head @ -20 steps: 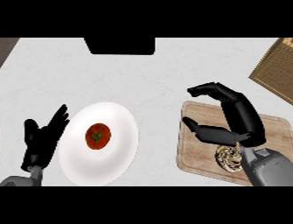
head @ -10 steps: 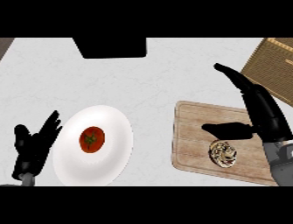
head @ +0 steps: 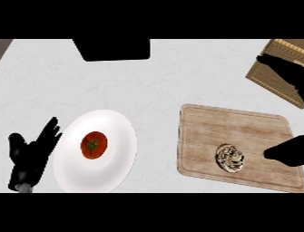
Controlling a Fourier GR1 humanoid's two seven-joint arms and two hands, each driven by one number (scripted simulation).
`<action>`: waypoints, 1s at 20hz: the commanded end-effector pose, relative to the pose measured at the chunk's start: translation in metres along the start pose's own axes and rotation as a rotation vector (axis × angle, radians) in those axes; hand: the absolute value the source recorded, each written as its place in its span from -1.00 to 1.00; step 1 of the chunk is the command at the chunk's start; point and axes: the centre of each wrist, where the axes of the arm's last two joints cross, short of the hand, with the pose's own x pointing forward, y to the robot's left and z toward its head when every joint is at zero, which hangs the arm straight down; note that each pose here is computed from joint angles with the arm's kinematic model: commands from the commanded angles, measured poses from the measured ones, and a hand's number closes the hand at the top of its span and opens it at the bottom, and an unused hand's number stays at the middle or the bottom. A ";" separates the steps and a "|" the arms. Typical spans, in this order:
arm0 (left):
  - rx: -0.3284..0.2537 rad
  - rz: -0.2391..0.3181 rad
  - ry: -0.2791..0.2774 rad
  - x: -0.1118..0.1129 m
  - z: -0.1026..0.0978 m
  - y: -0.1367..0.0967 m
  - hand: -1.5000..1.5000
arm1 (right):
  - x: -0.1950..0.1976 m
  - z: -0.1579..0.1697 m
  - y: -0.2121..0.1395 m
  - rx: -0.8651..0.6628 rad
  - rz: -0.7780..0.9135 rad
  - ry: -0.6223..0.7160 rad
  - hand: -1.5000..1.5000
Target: Pick the cupcake from the cutting board and place it in the basket
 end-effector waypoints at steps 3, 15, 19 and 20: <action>0.018 -0.014 0.143 -0.021 0.008 0.008 0.00 | 0.011 0.027 -0.035 0.242 0.152 0.098 -1.00; -0.015 -0.024 0.161 -0.030 0.008 -0.008 0.00 | 0.016 0.058 -0.074 0.301 0.100 0.133 -1.00; -0.022 -0.035 0.144 -0.025 0.012 -0.003 0.00 | 0.022 0.061 -0.057 0.277 0.056 0.132 -1.00; -0.012 -0.024 0.156 -0.037 0.014 0.002 0.00 | 0.011 0.059 -0.046 0.305 0.057 0.131 -1.00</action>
